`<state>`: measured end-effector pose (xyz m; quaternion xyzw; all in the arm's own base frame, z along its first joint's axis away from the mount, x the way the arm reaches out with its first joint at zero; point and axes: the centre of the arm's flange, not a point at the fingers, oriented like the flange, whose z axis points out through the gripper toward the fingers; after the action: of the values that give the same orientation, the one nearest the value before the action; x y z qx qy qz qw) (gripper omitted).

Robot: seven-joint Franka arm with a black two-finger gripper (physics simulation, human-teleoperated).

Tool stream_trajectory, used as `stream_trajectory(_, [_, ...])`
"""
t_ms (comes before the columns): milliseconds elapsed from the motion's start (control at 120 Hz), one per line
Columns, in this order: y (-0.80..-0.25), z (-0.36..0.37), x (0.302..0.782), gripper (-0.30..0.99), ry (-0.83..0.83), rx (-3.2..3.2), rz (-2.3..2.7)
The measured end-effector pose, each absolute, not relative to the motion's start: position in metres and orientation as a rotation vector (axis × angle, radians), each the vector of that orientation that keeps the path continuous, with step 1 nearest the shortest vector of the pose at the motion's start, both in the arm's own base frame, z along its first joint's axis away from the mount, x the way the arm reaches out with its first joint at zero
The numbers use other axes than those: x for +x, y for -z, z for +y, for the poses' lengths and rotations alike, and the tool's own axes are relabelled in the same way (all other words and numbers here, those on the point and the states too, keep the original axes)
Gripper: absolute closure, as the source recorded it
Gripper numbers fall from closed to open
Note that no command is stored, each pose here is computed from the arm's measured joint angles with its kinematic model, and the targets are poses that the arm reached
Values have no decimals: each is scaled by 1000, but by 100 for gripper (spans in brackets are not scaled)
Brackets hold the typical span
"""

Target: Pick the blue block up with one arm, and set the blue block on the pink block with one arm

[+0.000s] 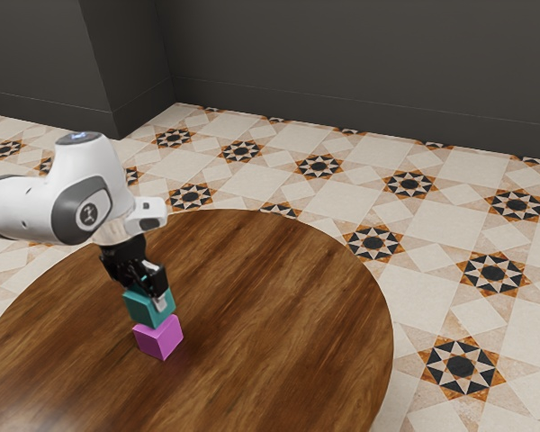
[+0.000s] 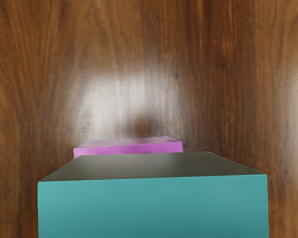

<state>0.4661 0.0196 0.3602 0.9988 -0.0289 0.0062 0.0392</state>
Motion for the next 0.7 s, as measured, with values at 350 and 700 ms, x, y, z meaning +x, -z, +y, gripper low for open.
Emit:
stream_trajectory(350, [-355, 24, 462, 35, -4, 3062, -47])
stream_trajectory(700, [-356, 21, 462, 10, -8, 3054, -57])
